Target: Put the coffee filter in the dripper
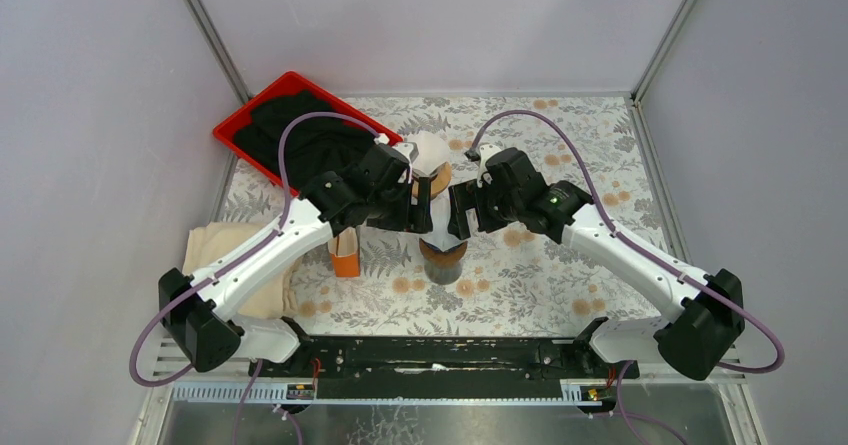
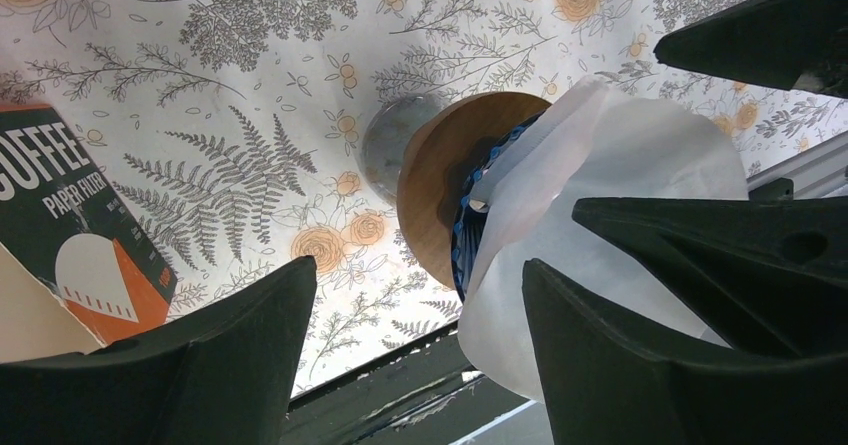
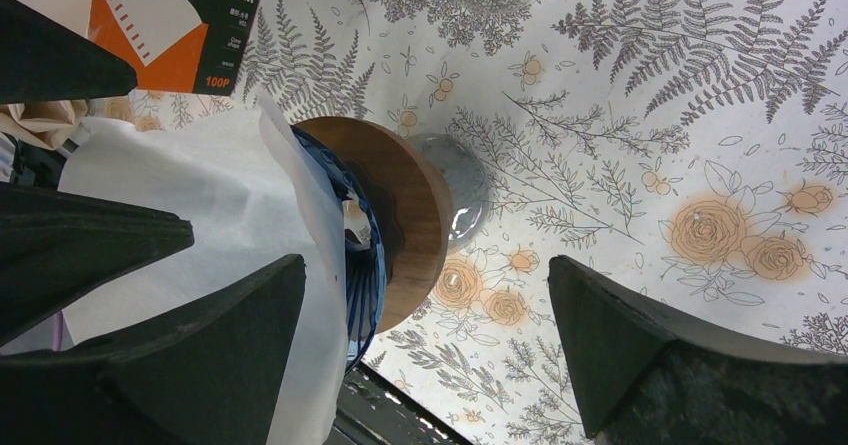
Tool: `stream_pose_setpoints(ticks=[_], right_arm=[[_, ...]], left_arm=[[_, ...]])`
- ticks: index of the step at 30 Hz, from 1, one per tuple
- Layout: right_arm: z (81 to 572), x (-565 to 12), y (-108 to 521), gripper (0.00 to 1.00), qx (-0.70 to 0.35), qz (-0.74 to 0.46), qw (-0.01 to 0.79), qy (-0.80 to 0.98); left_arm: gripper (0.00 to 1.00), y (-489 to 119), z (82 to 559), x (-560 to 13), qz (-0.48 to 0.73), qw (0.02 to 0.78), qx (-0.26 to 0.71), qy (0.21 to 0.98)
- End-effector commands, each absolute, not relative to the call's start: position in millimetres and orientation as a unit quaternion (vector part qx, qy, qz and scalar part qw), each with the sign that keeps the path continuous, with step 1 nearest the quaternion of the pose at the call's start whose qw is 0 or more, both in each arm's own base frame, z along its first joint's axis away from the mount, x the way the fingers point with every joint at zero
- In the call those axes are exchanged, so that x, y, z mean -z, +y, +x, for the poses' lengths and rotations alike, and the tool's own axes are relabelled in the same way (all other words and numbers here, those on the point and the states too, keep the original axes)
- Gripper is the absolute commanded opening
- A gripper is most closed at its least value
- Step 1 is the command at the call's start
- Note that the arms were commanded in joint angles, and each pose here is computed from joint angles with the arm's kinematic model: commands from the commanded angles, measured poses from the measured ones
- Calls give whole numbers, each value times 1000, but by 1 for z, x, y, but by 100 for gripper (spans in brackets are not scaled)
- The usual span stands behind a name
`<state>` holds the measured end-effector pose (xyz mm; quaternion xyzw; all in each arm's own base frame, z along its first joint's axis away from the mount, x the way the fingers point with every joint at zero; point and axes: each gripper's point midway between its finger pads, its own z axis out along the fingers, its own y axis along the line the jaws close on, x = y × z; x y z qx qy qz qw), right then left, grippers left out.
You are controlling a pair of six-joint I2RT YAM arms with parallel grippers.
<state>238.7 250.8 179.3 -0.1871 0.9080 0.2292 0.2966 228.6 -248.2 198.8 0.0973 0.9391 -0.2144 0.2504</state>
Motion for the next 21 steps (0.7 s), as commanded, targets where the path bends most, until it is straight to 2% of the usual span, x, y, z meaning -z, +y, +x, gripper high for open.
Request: stream_pose_setpoints(ticks=[1,6,12,15,21], right_arm=[[248,-223,258,99,-261,-188,351,879],[255,-240,252,99,-248,-189,383,869],[264,-268,234,99,-215,-185,438,853],[270,-276,214,99,-178,-171,472,846],[283,-284,162,99,-82,-114,543,828]], left_arm=[[84,-257,243,-232,89,303,251,915],[87,-251,252,-259,77,345,267,897],[95,-217,267,-282,37,397,250,883],[100,-195,274,-285,12,417,236,878],[100,-151,285,-286,-42,465,198,862]])
